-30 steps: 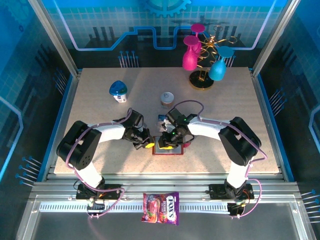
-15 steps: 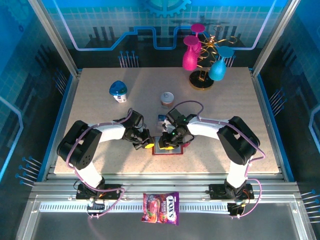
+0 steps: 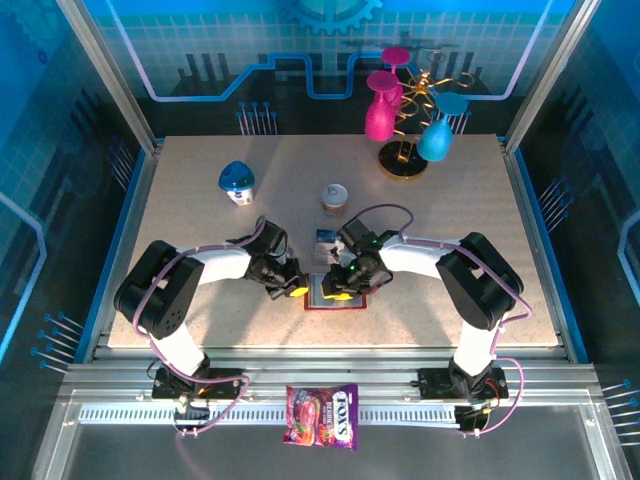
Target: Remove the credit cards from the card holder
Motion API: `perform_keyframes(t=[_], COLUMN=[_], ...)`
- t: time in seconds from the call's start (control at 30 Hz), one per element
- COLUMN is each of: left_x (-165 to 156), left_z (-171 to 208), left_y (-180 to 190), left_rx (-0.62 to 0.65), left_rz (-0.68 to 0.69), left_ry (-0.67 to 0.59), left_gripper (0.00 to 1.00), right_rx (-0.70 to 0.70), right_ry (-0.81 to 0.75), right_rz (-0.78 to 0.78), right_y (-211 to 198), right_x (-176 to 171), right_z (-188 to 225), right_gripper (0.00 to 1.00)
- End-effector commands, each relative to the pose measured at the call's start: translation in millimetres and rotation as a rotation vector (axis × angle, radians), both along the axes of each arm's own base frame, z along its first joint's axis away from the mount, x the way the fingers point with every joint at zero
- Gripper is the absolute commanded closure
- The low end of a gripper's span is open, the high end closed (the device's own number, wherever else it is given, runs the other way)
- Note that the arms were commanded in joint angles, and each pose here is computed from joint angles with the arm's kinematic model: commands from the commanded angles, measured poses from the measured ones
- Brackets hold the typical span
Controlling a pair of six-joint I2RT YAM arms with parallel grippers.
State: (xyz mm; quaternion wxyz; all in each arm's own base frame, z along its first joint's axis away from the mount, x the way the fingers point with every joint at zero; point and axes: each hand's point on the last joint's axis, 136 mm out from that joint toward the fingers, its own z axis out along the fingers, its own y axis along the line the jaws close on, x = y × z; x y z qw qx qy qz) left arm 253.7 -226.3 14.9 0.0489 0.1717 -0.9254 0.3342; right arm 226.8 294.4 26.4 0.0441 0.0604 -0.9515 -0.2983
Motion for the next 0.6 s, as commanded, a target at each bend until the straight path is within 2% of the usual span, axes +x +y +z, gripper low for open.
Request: perform_keyframes(t=[0.0, 0.4, 0.57], left_x=[-8.0, 8.7, 10.3], left_z=[-9.9, 34.6, 37.9], left_y=[9.1, -6.0, -17.5], left_rx=[0.064, -0.039, -0.072], left_rz=[-0.008, 0.019, 0.007], left_ry=[0.034, -0.056, -0.053], left_gripper=[0.93, 0.88, 0.84], right_rx=[-0.002, 0.067, 0.084], right_ry=[0.016, 0.034, 0.04], right_rz=[-0.037, -0.061, -0.066], right_y=[-9.1, -8.7, -8.7], right_x=[-0.8, 1.0, 1.5], right_z=[-1.2, -3.0, -4.1], right_gripper=[0.64, 0.64, 0.64])
